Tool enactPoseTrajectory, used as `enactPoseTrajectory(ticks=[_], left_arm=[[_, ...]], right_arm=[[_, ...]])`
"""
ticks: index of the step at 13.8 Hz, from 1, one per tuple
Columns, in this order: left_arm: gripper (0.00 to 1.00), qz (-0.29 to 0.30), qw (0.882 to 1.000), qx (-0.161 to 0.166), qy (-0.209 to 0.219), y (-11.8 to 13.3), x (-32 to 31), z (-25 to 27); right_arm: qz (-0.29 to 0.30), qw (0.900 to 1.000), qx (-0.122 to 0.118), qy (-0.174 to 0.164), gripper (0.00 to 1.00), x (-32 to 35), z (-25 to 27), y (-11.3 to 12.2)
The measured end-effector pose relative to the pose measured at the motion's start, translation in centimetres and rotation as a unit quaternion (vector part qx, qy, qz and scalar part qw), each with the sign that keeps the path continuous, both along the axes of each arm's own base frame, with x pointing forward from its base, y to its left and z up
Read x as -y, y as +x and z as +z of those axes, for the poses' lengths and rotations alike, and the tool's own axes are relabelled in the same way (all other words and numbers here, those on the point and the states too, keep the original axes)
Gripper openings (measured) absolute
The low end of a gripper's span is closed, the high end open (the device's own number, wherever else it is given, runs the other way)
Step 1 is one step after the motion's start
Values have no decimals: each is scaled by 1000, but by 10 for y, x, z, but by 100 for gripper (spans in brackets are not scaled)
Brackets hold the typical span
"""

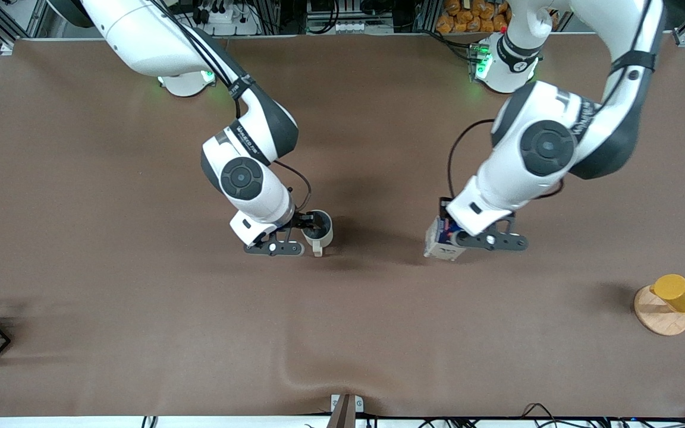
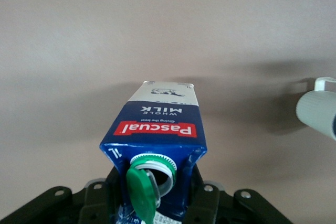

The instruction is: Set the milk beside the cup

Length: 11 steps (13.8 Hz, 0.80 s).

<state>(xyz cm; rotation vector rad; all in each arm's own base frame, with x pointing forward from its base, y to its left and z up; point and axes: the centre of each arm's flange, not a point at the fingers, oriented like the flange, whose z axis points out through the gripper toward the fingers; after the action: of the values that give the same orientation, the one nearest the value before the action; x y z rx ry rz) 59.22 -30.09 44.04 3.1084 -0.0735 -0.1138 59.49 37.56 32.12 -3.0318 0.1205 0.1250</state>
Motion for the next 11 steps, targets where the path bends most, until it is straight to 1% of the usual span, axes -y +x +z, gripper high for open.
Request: enactPoseTrajectory(ticks=[2,5,9,11], left_arm=[[50,29,1000,-7,6,-17,34,-6],[50,69,997,-16,16,-47,82,-17],[50,118,992,-20,25,-92,150,-26],[49,121,992,-24,20,-116,182,-25]], right_arm=[[-16,1000,-12,12,100,26,11,12],[-13,999,-32,27,100,91,40,34],[12,998,-47,29,100,182,71,51],[23,998,-52,32,100,223,77,56]])
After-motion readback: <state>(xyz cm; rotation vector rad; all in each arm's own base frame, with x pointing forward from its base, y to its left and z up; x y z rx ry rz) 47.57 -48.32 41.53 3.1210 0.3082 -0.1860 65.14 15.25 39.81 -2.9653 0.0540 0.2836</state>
